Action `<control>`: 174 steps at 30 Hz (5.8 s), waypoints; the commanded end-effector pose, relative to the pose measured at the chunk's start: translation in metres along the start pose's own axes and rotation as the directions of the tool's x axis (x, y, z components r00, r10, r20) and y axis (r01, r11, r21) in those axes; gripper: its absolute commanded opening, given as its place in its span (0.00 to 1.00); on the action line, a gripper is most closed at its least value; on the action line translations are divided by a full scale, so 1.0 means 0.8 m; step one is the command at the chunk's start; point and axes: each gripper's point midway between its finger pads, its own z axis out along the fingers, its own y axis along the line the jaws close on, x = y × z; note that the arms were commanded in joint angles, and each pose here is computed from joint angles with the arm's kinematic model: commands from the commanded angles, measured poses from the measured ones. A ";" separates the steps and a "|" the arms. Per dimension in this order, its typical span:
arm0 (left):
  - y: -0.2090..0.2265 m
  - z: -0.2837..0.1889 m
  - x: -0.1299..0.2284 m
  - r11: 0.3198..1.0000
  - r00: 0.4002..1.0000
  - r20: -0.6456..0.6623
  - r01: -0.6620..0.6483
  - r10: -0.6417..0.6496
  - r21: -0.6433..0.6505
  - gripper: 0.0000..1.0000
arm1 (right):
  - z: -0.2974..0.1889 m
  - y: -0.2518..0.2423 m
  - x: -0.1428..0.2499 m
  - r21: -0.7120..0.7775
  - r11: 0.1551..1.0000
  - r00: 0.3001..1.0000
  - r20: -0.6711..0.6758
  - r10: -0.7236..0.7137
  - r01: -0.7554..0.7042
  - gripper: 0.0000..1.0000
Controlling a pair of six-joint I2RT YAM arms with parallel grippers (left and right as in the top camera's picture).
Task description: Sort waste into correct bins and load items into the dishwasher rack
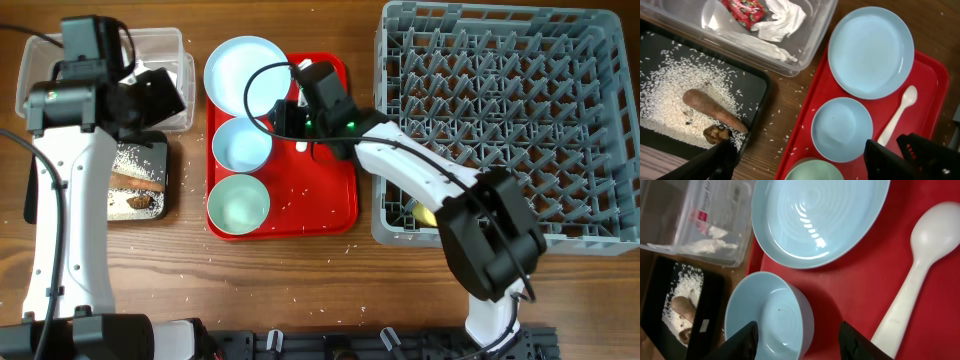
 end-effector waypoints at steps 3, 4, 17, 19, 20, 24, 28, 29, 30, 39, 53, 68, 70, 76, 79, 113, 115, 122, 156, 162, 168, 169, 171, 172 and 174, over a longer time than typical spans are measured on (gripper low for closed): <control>0.041 -0.008 -0.019 0.993 0.994 0.039 0.108 -0.106 -0.043 0.89 | 0.034 0.000 0.034 -0.016 0.999 0.997 -0.073 0.038 -0.039 0.46; 0.046 -0.008 -0.021 0.992 0.992 0.042 0.118 -0.116 -0.048 0.96 | 0.038 0.000 0.039 -0.014 0.999 0.996 -0.082 0.040 -0.042 0.44; 0.052 -0.008 -0.022 0.990 0.991 0.044 0.130 -0.128 -0.054 1.00 | 0.057 -0.011 0.066 -0.013 0.997 0.986 -0.151 0.076 -0.079 0.16; 0.052 -0.008 -0.022 0.990 0.991 0.044 0.130 -0.128 -0.054 1.00 | 0.057 -0.014 0.069 -0.002 0.997 0.983 -0.162 0.082 -0.083 0.09; 0.052 -0.008 -0.022 0.990 0.991 0.044 0.130 -0.128 -0.054 1.00 | 0.057 -0.015 0.071 0.003 0.996 0.982 -0.167 0.085 -0.085 0.08; 0.052 -0.008 -0.022 0.990 0.991 0.044 0.130 -0.128 -0.054 1.00 | 0.055 -0.022 0.079 0.030 0.995 0.978 -0.188 0.094 -0.090 0.04; 0.052 -0.008 -0.022 0.990 0.991 0.044 0.131 -0.128 -0.054 1.00 | 0.054 -0.026 0.085 0.048 0.994 0.973 -0.207 0.103 -0.095 0.04; 0.052 -0.008 -0.022 0.990 0.991 0.044 0.130 -0.128 -0.054 1.00 | 0.053 -0.026 0.085 0.047 0.994 0.973 -0.207 0.104 -0.096 0.04; 0.052 -0.008 -0.022 0.990 0.991 0.044 0.130 -0.128 -0.054 1.00 | 0.051 -0.025 0.082 0.045 0.994 0.974 -0.203 0.103 -0.096 0.04; 0.052 -0.008 -0.022 0.990 0.991 0.044 0.131 -0.128 -0.054 1.00 | -0.064 0.007 -0.016 0.014 0.999 0.999 -0.015 0.051 -0.050 0.04; 0.052 -0.008 -0.022 0.990 0.991 0.044 0.130 -0.128 -0.054 1.00 | -0.300 -0.156 -0.150 0.681 0.679 0.848 0.505 -0.164 -0.275 0.04; 0.052 -0.008 -0.022 0.990 0.991 0.044 0.130 -0.128 -0.054 1.00 | -0.374 -0.258 -0.255 0.991 0.058 0.796 0.131 -0.591 -0.120 0.05; 0.052 -0.008 -0.022 0.990 0.991 0.044 0.130 -0.128 -0.054 1.00 | -0.358 -0.267 -0.259 0.994 0.018 0.795 0.100 -0.598 -0.111 0.04; 0.052 -0.008 -0.022 0.990 0.991 0.044 0.131 -0.128 -0.054 1.00 | -0.290 -0.296 -0.243 0.999 -0.033 0.813 -0.018 -0.582 -0.001 0.04; 0.052 -0.008 -0.022 0.990 0.991 0.044 0.130 -0.128 -0.054 1.00 | -0.261 -0.301 -0.232 0.998 -0.038 0.815 -0.060 -0.576 0.047 0.04; 0.052 -0.008 -0.022 0.990 0.991 0.044 0.130 -0.128 -0.054 1.00 | -0.212 -0.243 -0.190 0.993 0.117 0.817 0.090 -0.570 -0.028 0.52; 0.052 -0.008 -0.022 0.990 0.991 0.044 0.130 -0.128 -0.054 1.00 | -0.234 -0.217 -0.202 0.966 0.240 0.793 0.220 -0.568 -0.096 0.52; 0.052 -0.008 -0.022 0.990 0.991 0.044 0.130 -0.128 -0.054 1.00 | -0.296 -0.112 -0.187 0.386 0.908 0.846 0.528 -0.071 -0.164 0.48; 0.052 -0.008 -0.022 0.990 0.991 0.044 0.130 -0.128 -0.054 1.00 | -0.208 -0.357 -0.205 0.118 0.766 0.721 0.451 0.525 -0.632 0.48; 0.052 -0.008 -0.022 0.990 0.991 0.044 0.131 -0.128 -0.054 1.00 | -0.210 -0.365 -0.201 0.158 0.765 0.732 0.461 0.502 -0.625 0.47; 0.052 -0.008 -0.022 0.990 0.991 0.044 0.130 -0.128 -0.054 1.00 | -0.203 -0.382 -0.203 0.184 0.753 0.721 0.494 0.485 -0.632 0.39; 0.052 -0.008 -0.022 0.990 0.991 0.044 0.130 -0.128 -0.054 1.00 | -0.198 -0.384 -0.202 0.179 0.754 0.722 0.490 0.488 -0.632 0.35; 0.052 -0.008 -0.022 0.990 0.991 0.044 0.131 -0.128 -0.054 1.00 | -0.187 -0.387 -0.199 0.168 0.760 0.727 0.474 0.496 -0.628 0.30; 0.052 -0.008 -0.022 0.990 0.991 0.044 0.130 -0.128 -0.054 1.00 | -0.183 -0.387 -0.198 0.161 0.763 0.730 0.465 0.500 -0.626 0.23; 0.052 -0.008 -0.022 0.990 0.991 0.044 0.130 -0.128 -0.054 1.00 | -0.184 -0.388 -0.202 0.162 0.770 0.733 0.474 0.488 -0.617 0.16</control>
